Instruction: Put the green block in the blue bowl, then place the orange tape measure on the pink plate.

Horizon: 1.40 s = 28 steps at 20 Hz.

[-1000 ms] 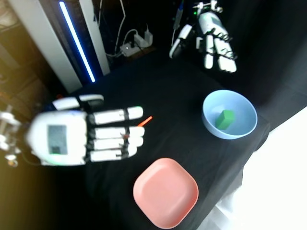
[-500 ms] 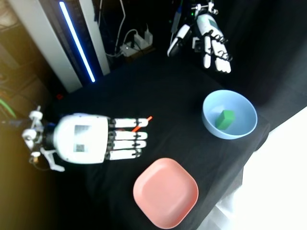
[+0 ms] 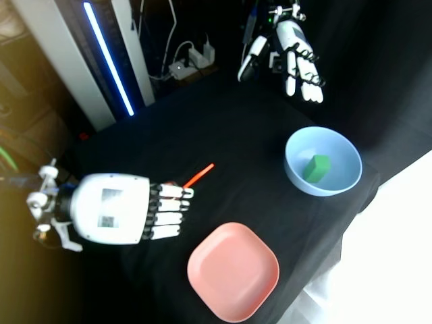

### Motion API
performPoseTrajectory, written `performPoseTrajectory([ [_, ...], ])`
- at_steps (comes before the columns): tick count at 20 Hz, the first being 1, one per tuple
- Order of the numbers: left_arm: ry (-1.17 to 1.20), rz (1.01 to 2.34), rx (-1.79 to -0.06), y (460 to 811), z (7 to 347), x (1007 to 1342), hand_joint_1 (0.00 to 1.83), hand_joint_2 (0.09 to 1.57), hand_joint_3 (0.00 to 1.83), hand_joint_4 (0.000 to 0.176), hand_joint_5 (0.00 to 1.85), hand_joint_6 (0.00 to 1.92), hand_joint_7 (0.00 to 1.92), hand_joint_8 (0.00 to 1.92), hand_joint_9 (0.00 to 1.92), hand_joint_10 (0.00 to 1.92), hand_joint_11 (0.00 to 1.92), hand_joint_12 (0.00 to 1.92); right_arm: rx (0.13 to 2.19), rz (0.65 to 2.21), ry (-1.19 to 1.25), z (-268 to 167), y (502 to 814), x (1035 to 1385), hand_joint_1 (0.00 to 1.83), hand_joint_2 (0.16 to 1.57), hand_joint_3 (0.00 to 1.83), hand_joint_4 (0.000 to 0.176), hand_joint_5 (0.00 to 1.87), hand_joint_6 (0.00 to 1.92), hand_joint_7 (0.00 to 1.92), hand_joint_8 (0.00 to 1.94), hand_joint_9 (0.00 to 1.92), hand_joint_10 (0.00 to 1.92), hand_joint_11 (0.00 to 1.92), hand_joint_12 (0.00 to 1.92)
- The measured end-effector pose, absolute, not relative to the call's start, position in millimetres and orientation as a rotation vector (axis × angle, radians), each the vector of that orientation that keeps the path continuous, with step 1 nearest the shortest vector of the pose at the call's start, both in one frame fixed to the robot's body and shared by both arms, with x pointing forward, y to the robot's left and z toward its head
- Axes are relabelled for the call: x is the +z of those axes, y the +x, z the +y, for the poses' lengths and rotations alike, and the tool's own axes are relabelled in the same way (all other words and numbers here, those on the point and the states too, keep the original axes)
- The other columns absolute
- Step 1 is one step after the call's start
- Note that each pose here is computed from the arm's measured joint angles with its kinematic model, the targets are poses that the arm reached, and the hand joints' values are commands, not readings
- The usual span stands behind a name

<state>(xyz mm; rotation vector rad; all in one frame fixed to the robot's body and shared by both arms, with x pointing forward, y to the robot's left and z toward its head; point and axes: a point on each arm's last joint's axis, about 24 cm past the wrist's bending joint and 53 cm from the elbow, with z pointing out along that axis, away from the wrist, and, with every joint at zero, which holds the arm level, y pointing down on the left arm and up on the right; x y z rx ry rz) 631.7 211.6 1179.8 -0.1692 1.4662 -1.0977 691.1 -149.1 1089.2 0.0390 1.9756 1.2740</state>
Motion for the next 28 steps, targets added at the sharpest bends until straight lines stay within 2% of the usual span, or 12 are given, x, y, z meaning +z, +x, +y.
performPoseTrajectory([
  [1,-0.169,1.465,-1.099,632,212,1180,0.79,0.83,0.01,0.159,0.16,0.01,0.07,0.01,0.00,0.00,0.04,0.02,1.279,1.974,0.046,-148,692,1089,1.29,1.04,0.01,0.000,1.13,0.34,1.01,0.95,0.82,1.14,0.72,1.54],
  [2,-0.170,1.461,-1.100,632,212,1181,0.79,0.83,0.01,0.154,0.17,0.01,0.07,0.01,0.00,0.00,0.04,0.02,1.286,1.972,0.054,-146,692,1088,1.28,1.06,0.00,0.000,1.15,0.46,1.05,1.03,0.90,1.11,0.78,1.52],
  [4,-0.171,1.457,-1.103,631,212,1182,0.78,0.83,0.01,0.158,0.17,0.01,0.08,0.01,0.00,0.00,0.03,0.02,1.289,1.971,0.055,-146,692,1089,1.39,1.03,0.00,0.000,1.19,0.43,1.15,0.70,1.11,1.07,0.95,1.34],
  [8,-0.189,1.477,-1.094,629,216,1174,0.82,0.85,0.01,0.148,0.16,0.00,0.07,0.00,0.02,0.01,0.10,0.06,1.302,1.953,0.089,-148,695,1093,1.31,1.05,0.00,0.000,1.11,0.60,1.15,0.91,0.98,1.10,0.75,1.46],
  [11,-0.199,1.472,-1.095,628,217,1174,0.85,0.86,0.00,0.145,0.18,0.01,0.08,0.00,0.01,0.00,0.00,0.35,1.349,1.916,0.122,-146,695,1103,1.22,1.00,0.00,0.000,1.26,0.49,1.14,1.88,1.30,1.90,1.41,1.91],
  [13,-0.198,1.469,-1.096,628,218,1174,0.84,0.86,0.00,0.133,0.19,0.00,0.09,0.00,0.00,0.00,0.00,0.27,1.431,1.836,0.141,-149,692,1128,1.23,1.02,0.00,0.000,1.26,0.43,1.14,1.15,1.10,1.76,1.11,1.91],
  [14,-0.202,1.469,-1.096,628,218,1174,0.84,0.86,0.00,0.133,0.19,0.00,0.09,0.00,0.00,0.00,0.00,0.27,1.455,1.800,0.161,-154,694,1139,1.23,1.02,0.00,0.000,1.26,0.43,1.14,1.15,1.10,1.76,1.11,1.91],
  [16,-0.201,1.468,-1.097,628,218,1174,0.82,0.85,0.00,0.129,0.20,0.00,0.10,0.00,0.01,0.00,0.00,0.34,1.481,1.727,0.197,-164,700,1157,1.28,1.01,0.00,0.000,1.17,0.72,1.37,0.30,1.19,1.63,1.15,1.78],
  [17,-0.205,1.468,-1.095,628,219,1174,0.81,0.84,0.00,0.110,0.22,0.00,0.11,0.00,0.02,0.00,0.00,0.40,1.463,1.686,0.168,-166,706,1171,1.28,1.01,0.00,0.000,1.15,0.73,1.38,0.29,1.17,1.15,1.07,1.38],
  [20,-0.203,1.473,-1.094,626,219,1172,0.83,0.84,0.00,0.111,0.22,0.00,0.12,0.00,0.05,0.01,0.00,0.41,1.431,1.541,0.176,-173,742,1217,1.41,1.02,0.00,0.000,1.01,0.88,1.31,0.31,1.21,0.75,1.10,0.79],
  [27,-0.206,1.477,-1.091,627,220,1171,0.88,0.83,0.00,0.113,0.22,0.00,0.10,0.00,0.07,0.01,0.00,0.45,1.194,1.655,0.217,-148,811,1181,1.40,1.03,0.00,0.000,0.99,0.94,1.43,0.00,1.15,0.92,1.06,0.90],
  [28,-0.209,1.478,-1.090,627,220,1171,0.83,0.84,0.00,0.095,0.20,0.00,0.09,0.00,0.06,0.00,0.00,0.36,1.113,1.694,0.211,-145,823,1172,1.41,1.01,0.00,0.000,1.08,0.69,1.46,0.00,1.14,0.97,1.07,0.98],
])
